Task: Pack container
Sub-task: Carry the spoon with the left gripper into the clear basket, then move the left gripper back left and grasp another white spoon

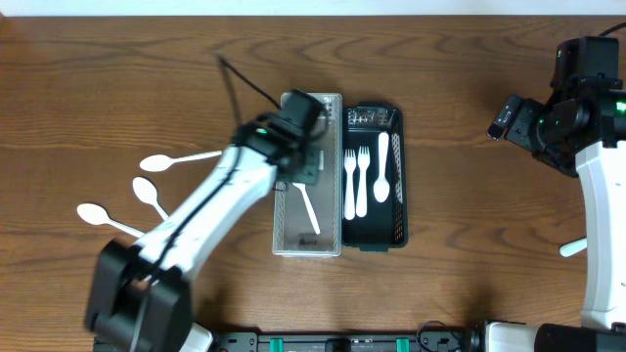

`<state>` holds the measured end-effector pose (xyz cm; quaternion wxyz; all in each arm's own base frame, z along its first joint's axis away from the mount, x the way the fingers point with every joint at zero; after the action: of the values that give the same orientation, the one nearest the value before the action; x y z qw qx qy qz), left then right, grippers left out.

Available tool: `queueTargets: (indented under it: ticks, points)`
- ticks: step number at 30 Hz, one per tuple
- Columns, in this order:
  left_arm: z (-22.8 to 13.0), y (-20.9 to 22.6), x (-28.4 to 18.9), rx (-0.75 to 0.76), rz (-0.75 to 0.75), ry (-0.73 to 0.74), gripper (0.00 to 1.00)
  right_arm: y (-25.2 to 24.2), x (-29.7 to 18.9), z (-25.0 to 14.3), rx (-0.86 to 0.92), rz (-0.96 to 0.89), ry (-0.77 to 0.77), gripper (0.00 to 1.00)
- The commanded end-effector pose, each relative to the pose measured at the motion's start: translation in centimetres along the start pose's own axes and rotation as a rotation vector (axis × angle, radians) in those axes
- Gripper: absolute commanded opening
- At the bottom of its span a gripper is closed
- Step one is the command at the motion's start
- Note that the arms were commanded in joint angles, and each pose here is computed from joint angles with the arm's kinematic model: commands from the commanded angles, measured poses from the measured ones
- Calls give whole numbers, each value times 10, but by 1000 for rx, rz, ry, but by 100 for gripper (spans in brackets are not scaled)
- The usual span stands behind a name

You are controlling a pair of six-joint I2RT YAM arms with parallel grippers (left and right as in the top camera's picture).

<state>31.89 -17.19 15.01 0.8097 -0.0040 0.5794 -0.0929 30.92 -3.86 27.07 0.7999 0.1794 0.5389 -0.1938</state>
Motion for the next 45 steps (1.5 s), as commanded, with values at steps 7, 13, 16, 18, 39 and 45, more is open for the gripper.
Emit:
queueTargets:
  ticks: [7,13,16,18,39,45]
  points:
    - [51,167,-114,-999,294,-525,98,-5,0,2,13,-20,-8,99]
    - [47,222,-71,-1420,148,-387,98,-5,0,1,13,-21,-6,99]
    - [41,234,-51,-1472,124,-297,98,-5,0,1,13,-21,-6,99]
    - [41,243,-43,-1509,132,-289,98,-5,0,1,13,-21,-6,99]
    - [2,257,66,-1939,228,33,98,-5,0,2,12,-20,-9,99]
    - [-4,254,69,-2031,244,68,92,-5,0,2,12,-20,-9,99]
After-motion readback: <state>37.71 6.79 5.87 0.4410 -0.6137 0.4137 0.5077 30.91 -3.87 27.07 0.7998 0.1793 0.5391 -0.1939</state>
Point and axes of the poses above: each gripper's point midway between its finger pads, its own x axis out along the fingers, its own y axis along the line the jaws close on, z = x × y, the point moved 4 cm from there along -x, back along the fingers
